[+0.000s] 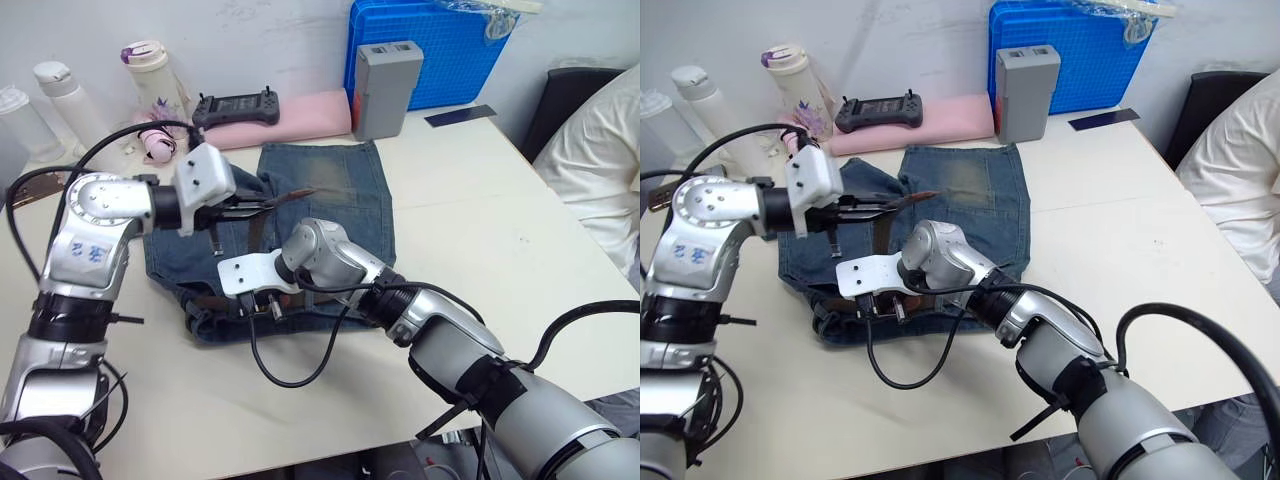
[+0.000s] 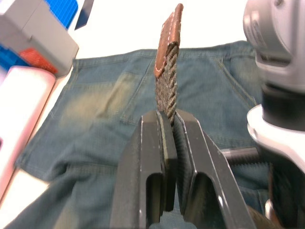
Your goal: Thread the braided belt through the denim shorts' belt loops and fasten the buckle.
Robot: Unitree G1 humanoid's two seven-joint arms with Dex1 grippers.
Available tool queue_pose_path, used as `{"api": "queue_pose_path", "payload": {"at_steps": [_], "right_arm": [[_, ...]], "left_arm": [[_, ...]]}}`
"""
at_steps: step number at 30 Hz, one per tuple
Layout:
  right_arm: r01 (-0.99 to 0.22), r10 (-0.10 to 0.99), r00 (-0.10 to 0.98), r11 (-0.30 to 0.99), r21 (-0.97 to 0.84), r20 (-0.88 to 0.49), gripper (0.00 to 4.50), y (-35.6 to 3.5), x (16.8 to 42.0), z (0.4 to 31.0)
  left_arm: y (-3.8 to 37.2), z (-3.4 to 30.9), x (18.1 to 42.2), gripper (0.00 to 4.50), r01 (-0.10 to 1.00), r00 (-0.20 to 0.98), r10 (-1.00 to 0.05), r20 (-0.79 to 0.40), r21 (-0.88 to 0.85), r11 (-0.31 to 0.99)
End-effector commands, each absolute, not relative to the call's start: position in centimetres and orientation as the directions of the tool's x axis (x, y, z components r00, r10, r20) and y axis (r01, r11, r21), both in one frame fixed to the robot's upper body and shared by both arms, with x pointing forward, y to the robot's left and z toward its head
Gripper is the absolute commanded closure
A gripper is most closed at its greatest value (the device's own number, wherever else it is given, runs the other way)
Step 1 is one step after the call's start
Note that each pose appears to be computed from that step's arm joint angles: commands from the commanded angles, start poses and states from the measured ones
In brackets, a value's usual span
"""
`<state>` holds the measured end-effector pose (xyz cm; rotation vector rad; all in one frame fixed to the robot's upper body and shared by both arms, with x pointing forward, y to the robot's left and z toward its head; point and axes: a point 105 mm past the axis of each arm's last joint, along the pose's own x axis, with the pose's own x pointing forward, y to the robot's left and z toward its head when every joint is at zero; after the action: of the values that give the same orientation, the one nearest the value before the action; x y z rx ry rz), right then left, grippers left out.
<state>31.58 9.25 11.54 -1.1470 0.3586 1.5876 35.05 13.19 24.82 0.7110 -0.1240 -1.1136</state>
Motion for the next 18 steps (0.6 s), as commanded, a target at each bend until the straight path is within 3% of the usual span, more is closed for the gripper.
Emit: {"api": "queue_pose_path", "payload": {"at_steps": [1,10,18], "right_arm": [[-0.923,0.347,-0.12,-0.384,-0.024,-0.93,4.43,5.9,28.7,2.4],[-0.916,0.339,-0.132,-0.4,-0.016,-0.932,4.43,5.7,28.3,2.3],[-0.911,0.335,-0.14,-0.413,-0.012,-0.932,4.43,5.7,28.1,2.1]], "left_arm": [[8.8,31.5,33.8,4.5,0.639,0.358,-0.931,-0.069,0.745,0.19],[1.4,33.1,32.2,4.5,0.644,0.121,-0.992,-0.019,0.762,0.064],[-2.5,34.1,31.5,4.5,0.652,0.022,-0.999,0.041,0.757,0.046]]}}
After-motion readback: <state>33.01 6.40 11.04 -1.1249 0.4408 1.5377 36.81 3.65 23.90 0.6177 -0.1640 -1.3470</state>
